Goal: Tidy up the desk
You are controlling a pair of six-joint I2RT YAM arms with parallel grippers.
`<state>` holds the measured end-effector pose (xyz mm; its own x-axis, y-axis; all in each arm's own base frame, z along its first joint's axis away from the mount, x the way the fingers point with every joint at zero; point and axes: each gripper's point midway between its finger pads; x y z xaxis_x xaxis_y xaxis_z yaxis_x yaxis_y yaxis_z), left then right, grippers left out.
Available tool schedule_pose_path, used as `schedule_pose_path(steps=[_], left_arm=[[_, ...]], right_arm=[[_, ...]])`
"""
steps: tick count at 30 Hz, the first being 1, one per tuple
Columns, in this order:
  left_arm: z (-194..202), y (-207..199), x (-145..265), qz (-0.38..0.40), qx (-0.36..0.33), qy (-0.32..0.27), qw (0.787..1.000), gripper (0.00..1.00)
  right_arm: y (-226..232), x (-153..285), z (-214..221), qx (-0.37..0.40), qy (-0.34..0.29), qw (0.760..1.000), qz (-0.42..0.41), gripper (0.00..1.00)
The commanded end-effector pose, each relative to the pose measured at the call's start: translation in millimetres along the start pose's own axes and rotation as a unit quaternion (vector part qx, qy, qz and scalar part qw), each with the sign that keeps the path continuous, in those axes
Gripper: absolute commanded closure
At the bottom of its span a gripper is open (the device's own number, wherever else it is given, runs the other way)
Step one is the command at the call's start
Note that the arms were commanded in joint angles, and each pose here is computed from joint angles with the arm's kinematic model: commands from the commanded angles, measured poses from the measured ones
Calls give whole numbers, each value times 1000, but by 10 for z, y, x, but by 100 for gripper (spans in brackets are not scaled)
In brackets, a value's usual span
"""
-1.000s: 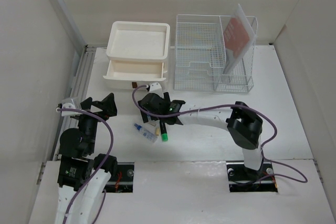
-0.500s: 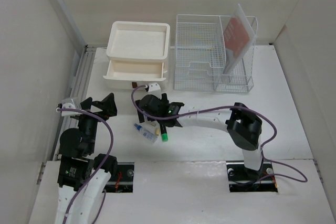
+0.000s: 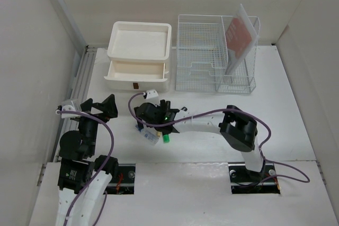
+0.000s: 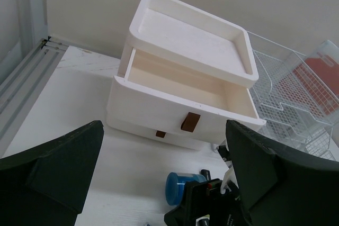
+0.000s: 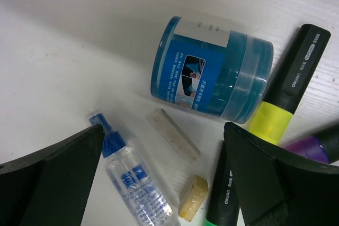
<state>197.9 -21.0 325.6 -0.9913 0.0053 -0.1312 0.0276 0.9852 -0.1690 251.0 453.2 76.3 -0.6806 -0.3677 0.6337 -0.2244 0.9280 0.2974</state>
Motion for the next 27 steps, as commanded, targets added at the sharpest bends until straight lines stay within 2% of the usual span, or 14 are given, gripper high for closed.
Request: schedule_pose_path(steps=[1, 27], left_arm=[[-103, -31, 23, 9, 3, -21, 1000, 0], [-101, -47, 25, 14, 2, -21, 1000, 0]], right_arm=[[109, 3, -174, -24, -31, 999, -8, 0], [-50, 11, -290, -14, -70, 997, 21, 0]])
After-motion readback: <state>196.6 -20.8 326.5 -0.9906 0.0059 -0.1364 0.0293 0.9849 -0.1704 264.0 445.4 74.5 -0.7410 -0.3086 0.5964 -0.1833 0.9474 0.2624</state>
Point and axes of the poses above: each gripper's point midway between its finger pads, its own x axis back along the fingers, its own y axis along the line the jaws close on, z = x × y, and after that the axes turned 12 degrees about -x, right-handed
